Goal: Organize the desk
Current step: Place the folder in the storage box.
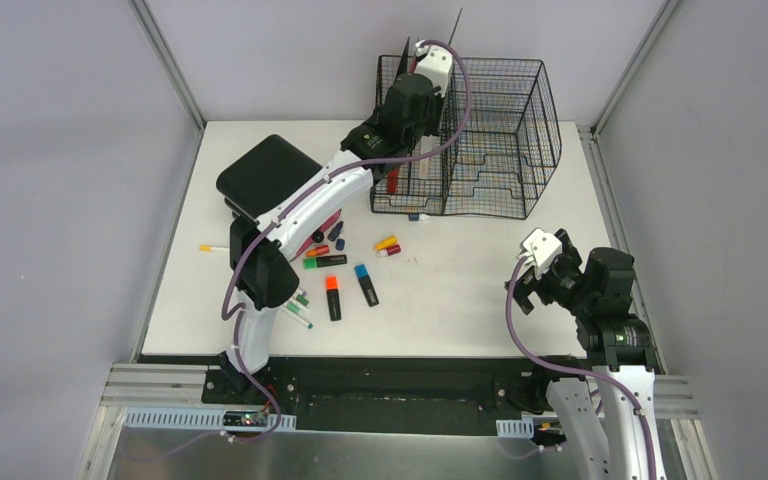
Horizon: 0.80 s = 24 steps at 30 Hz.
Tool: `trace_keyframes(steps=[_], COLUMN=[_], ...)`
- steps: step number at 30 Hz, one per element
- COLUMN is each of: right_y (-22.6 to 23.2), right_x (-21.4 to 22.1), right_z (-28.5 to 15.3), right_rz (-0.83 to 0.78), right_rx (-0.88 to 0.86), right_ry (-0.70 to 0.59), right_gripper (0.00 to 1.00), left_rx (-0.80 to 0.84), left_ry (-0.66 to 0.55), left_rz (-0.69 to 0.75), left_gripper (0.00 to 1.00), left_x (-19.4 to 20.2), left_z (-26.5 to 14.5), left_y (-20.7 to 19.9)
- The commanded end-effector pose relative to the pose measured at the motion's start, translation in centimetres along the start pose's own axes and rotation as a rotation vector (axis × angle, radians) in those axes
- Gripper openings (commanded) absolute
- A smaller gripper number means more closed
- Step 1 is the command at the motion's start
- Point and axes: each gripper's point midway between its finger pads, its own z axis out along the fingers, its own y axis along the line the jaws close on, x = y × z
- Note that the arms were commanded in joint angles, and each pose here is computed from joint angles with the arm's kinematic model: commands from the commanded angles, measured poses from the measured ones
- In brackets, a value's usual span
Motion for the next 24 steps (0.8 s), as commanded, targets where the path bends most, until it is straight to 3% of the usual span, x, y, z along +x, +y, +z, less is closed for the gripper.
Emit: trace_keyframes(steps=[1, 24], right_y=[-0.4, -0.3], right_x=[-0.6, -0.5], right_z=[0.0, 0.1], right_rz=[-0.023, -0.027], right_rx=[0.011, 0.004], right_ry=[-0.028, -0.024], right_gripper=[0.99, 0.99], left_rx=[0.014, 0.052], left_ry=[-0.218, -0.133], left_rz=[-0.059, -0.027], left_gripper=[0.00, 0.00], left_x=[-7.1, -2.3], left_z=[-0.2, 2.6], left_y=[0.8, 1.0])
